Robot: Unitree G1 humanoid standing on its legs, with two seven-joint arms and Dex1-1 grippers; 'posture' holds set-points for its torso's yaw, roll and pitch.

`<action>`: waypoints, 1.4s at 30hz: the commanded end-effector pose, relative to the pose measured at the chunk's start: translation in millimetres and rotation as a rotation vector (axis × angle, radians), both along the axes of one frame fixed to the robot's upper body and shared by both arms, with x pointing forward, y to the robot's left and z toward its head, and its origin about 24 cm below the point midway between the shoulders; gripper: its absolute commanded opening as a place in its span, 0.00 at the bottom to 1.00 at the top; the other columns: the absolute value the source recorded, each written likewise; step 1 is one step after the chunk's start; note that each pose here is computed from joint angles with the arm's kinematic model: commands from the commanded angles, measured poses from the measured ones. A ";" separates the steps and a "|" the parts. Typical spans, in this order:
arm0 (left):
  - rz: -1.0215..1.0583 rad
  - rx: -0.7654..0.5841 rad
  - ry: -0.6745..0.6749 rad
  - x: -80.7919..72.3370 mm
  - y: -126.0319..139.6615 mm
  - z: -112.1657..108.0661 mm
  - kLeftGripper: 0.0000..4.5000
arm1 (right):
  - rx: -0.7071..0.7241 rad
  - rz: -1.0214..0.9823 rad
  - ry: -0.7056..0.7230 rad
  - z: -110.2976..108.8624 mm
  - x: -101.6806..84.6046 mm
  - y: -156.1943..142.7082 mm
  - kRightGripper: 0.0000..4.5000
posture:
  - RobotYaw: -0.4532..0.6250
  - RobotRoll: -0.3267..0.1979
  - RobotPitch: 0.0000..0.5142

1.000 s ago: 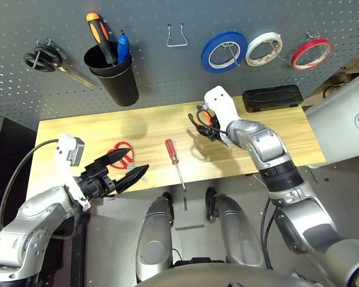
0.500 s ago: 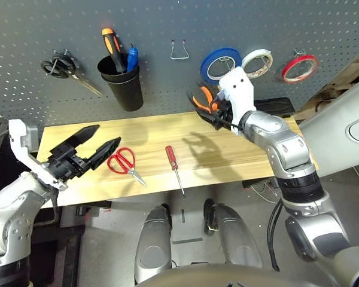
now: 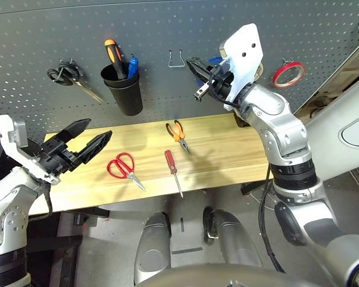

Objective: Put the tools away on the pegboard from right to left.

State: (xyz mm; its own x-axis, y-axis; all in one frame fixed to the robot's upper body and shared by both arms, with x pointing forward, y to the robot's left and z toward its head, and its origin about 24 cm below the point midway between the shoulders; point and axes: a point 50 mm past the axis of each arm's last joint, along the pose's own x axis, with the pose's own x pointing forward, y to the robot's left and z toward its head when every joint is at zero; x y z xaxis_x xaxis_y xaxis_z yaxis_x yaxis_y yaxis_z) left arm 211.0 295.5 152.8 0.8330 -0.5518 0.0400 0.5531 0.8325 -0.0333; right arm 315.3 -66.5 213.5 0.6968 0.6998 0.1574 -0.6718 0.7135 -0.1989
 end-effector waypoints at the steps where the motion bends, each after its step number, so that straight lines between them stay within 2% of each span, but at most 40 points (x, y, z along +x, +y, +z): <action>1: -0.006 0.003 0.015 -1.7 3.1 1.4 1.00 | -0.051 0.017 0.076 -19.2 -3.2 -2.3 0.01 | 0.48 0.62 0.20; 2: -0.009 0.008 0.015 -1.5 2.4 1.0 1.00 | -0.059 0.017 0.087 -22.6 -3.8 -3.7 0.01 | 0.48 0.62 0.19; 5: -0.020 0.004 0.019 -0.1 -1.5 -0.6 1.00 | -0.076 0.007 0.103 -28.1 -4.1 -7.8 0.14 | 0.47 0.62 0.19; 15: -0.068 -0.003 0.054 3.2 -17.3 -9.7 1.00 | -0.119 -0.017 0.189 -51.7 -6.5 -25.4 0.95 | 0.46 0.62 0.19; 16: -0.070 -0.004 0.060 3.8 -19.2 -11.3 1.00 | -0.118 -0.021 0.216 -56.3 -6.8 -28.3 0.99 | 0.46 0.62 0.18; 24: -0.089 -0.003 0.082 6.8 -31.5 -18.4 1.00 | -0.154 -0.056 0.369 -87.6 -12.4 -47.8 0.99 | 0.45 0.62 0.17; 36: -0.099 0.006 0.105 9.9 -41.8 -25.5 1.00 | -0.261 -0.073 0.379 -113.1 -17.0 -63.7 0.99 | 0.45 0.62 0.19; 42: -0.104 0.005 0.113 9.7 -44.9 -26.7 1.00 | -0.273 -0.052 0.307 -119.9 -20.1 -66.5 0.99 | 0.44 0.62 0.21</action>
